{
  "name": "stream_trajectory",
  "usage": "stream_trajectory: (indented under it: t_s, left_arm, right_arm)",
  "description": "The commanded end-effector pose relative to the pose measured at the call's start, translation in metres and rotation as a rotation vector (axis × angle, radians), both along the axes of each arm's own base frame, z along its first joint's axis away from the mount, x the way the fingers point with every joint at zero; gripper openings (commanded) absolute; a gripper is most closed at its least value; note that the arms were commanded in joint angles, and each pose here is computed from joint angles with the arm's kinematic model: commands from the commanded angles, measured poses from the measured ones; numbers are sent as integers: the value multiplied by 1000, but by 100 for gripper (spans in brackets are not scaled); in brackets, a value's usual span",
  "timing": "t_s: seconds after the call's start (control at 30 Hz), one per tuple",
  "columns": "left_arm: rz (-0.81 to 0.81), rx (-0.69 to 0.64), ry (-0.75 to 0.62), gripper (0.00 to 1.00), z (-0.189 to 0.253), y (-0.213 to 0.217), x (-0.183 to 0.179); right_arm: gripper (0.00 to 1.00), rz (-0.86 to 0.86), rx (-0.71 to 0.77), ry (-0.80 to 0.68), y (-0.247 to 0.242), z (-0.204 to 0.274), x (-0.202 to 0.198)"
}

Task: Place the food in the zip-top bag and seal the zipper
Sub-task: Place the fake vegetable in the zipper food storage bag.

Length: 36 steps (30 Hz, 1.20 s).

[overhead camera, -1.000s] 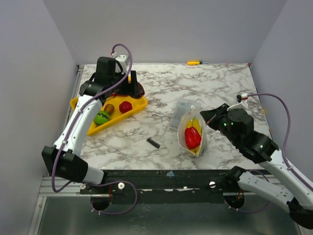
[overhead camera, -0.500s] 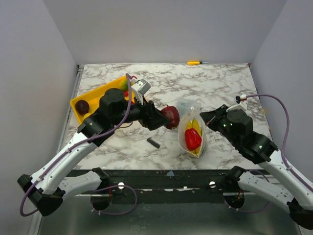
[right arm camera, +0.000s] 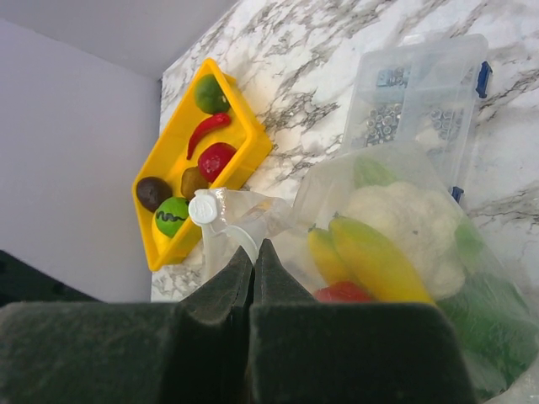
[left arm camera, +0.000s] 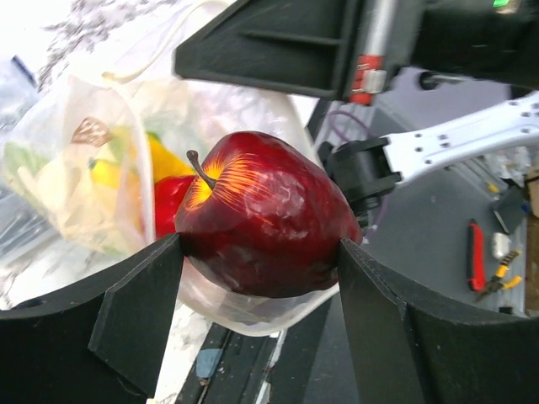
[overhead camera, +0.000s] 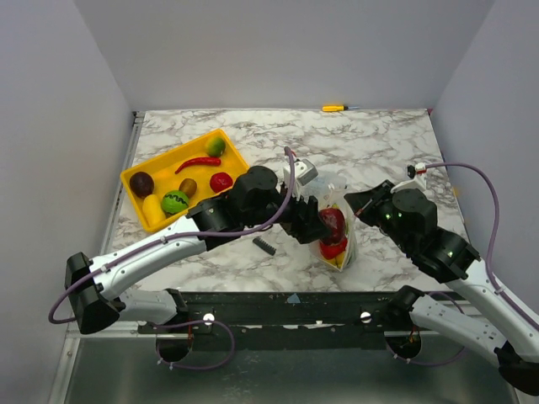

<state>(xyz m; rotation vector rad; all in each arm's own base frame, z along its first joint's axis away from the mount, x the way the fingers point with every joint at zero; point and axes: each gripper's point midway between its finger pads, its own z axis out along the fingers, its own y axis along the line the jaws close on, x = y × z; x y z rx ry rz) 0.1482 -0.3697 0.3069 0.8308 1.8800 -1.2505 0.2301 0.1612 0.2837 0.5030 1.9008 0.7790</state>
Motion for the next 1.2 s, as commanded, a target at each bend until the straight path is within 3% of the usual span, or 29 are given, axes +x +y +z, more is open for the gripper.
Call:
stream_trajectory:
  t_s: [0.0,0.23,0.4,0.53,0.7,0.97,1.17]
  left_arm:
    - [92,36,-34,15,2,-1,19]
    - [71,84,41,34,-14,-25,23]
    - [90,123,54,72,-19,-31,31]
    - [89,125,37,83,-16,-28,31]
    - [89,106,21,91,-10,-23,28]
    - [145,126,-36,92,0,4,28]
    - [237,175,-32,77,-13,31,31]
  right_arm:
    - [0,-1,40,-27,0,13,-1]
    - [0,1,38,-22,1,11,-1]
    - [0,-2,39,-26,0,14,-2]
    - [0,-9,33,-28,-3,14,-2]
    - [0,-9,21,-29,-3,14,-1]
    - [0,-9,15,-28,-2,13,0]
    - [0,-10,23,-31,-3,14,-1]
